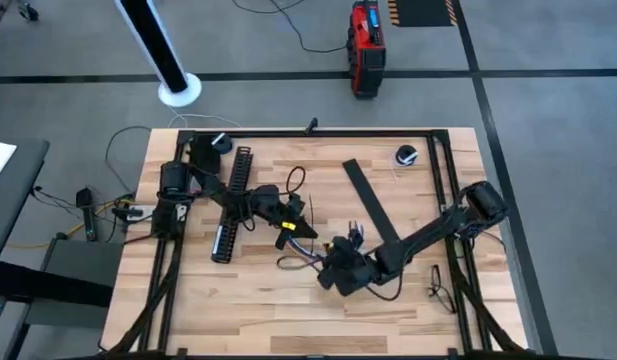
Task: Ziptie cables
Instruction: Wrap the black zip tie on the cable
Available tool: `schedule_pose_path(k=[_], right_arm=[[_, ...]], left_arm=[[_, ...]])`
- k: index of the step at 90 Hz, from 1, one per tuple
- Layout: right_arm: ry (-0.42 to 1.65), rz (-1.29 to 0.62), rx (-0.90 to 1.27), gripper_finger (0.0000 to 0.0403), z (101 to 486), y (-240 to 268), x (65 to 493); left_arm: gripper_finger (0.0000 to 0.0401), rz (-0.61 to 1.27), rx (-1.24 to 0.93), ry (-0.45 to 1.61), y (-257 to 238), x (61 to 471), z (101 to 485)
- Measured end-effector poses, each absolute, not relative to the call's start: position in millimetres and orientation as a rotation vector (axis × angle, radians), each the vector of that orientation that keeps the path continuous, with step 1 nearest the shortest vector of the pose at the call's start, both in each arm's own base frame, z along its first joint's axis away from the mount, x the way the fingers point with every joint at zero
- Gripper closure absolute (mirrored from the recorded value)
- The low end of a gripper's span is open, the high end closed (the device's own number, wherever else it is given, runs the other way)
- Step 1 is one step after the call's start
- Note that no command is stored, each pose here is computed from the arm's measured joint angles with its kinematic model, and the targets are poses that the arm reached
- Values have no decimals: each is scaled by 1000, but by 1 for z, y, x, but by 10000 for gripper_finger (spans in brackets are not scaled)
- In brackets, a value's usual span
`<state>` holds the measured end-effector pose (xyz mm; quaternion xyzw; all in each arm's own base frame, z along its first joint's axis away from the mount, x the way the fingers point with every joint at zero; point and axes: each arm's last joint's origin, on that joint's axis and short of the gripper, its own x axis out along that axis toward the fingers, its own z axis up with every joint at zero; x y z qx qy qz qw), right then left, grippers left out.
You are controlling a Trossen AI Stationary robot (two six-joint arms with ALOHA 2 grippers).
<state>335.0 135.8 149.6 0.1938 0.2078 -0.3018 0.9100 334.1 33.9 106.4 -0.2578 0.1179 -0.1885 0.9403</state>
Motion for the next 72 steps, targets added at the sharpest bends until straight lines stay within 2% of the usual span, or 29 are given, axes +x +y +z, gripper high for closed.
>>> schedule_pose_path(k=[14, 36, 51, 72], right_arm=[[387, -583, 500, 299, 144, 120, 340], [383, -535, 497, 305, 147, 104, 350], [398, -568, 481, 308, 145, 93, 351], [441, -616, 448, 347, 141, 86, 349]], left_arm=[[401, -415, -537, 209, 38, 334, 111], [401, -402, -552, 203, 47, 333, 111], [401, -432, -548, 185, 48, 339, 117], [401, -463, -544, 160, 49, 347, 126]])
